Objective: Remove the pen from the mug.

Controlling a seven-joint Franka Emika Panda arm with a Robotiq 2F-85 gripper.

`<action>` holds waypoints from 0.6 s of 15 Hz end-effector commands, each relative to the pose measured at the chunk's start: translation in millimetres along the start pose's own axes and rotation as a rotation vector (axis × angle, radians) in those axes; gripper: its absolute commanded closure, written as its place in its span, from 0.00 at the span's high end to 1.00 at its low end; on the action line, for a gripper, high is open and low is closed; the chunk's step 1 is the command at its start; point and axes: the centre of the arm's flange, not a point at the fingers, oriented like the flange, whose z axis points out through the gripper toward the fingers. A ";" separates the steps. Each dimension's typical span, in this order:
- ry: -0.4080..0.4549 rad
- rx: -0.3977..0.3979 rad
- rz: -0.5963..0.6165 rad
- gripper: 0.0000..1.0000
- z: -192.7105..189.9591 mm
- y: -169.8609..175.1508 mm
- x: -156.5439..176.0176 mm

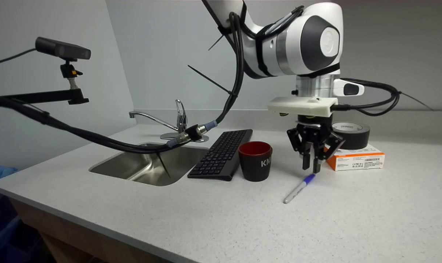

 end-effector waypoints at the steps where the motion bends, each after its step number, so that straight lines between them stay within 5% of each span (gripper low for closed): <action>1: -0.008 -0.015 0.015 0.58 -5.4 -5.4 13.4; 6: 0.006 -0.010 0.010 0.96 -11.6 -7.5 15.0; 9: 0.012 -0.009 0.008 1.00 -15.1 -8.4 15.8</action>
